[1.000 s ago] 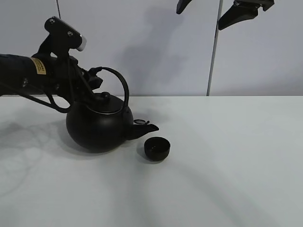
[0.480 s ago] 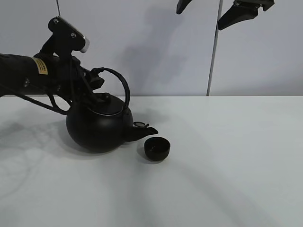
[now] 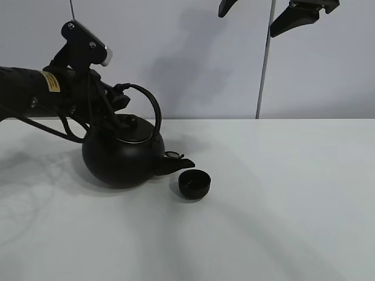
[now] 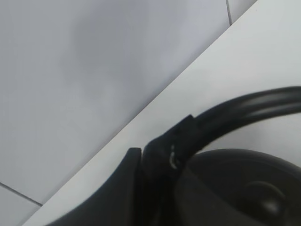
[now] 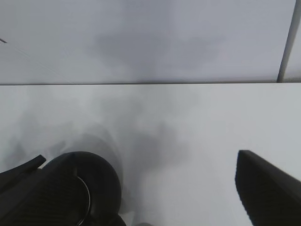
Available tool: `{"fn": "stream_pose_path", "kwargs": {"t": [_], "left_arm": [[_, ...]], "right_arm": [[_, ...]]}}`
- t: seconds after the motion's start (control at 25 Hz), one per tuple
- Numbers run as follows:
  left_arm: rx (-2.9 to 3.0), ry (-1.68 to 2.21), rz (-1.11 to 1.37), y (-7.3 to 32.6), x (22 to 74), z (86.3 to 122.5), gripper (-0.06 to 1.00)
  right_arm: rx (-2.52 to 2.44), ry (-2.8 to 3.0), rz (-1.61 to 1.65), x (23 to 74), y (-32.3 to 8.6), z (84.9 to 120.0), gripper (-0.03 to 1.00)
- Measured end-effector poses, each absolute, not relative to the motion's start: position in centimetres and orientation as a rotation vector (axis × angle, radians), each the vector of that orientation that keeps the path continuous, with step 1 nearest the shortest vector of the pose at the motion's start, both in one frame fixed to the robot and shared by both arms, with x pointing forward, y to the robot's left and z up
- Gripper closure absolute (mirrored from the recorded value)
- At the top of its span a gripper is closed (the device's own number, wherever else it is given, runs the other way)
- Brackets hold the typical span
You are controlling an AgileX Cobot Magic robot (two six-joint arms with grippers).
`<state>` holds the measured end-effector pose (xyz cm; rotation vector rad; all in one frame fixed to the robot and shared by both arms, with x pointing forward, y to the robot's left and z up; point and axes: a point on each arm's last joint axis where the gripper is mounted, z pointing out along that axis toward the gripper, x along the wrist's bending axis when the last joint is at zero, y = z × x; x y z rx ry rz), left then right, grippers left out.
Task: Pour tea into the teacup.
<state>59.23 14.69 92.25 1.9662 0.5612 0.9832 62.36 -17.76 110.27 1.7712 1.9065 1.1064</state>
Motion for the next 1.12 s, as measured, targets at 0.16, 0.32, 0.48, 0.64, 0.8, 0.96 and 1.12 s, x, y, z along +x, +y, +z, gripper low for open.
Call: {"fn": "stream_pose_path", "kwargs": {"t": [0.16,0.32,0.48,0.64,0.8,0.96,1.12], "left_arm": [[1.968,0.548,0.993,14.67,59.24,92.28,0.85],[1.970,0.536,0.994,14.46,59.15,92.29,0.85],[1.969,0.525,0.998,14.36,59.13,92.27,0.85],[1.971,0.513,1.006,14.35,59.14,92.26,0.85],[1.972,0.506,1.011,14.34,59.14,92.27,0.85],[1.976,0.493,1.020,14.33,59.15,92.29,0.85],[1.978,0.487,1.024,14.33,59.15,92.29,0.85]], "right_arm": [[1.771,1.907,1.106,62.36,-17.76,110.27,0.34],[1.771,1.907,1.106,62.36,-17.76,110.27,0.34],[1.771,1.907,1.106,62.36,-17.76,110.27,0.34],[1.771,1.907,1.106,62.36,-17.76,110.27,0.34],[1.771,1.907,1.106,62.36,-17.76,110.27,0.34],[1.771,1.906,1.107,62.37,-17.76,110.27,0.34],[1.771,1.906,1.107,62.37,-17.76,110.27,0.34]]}}
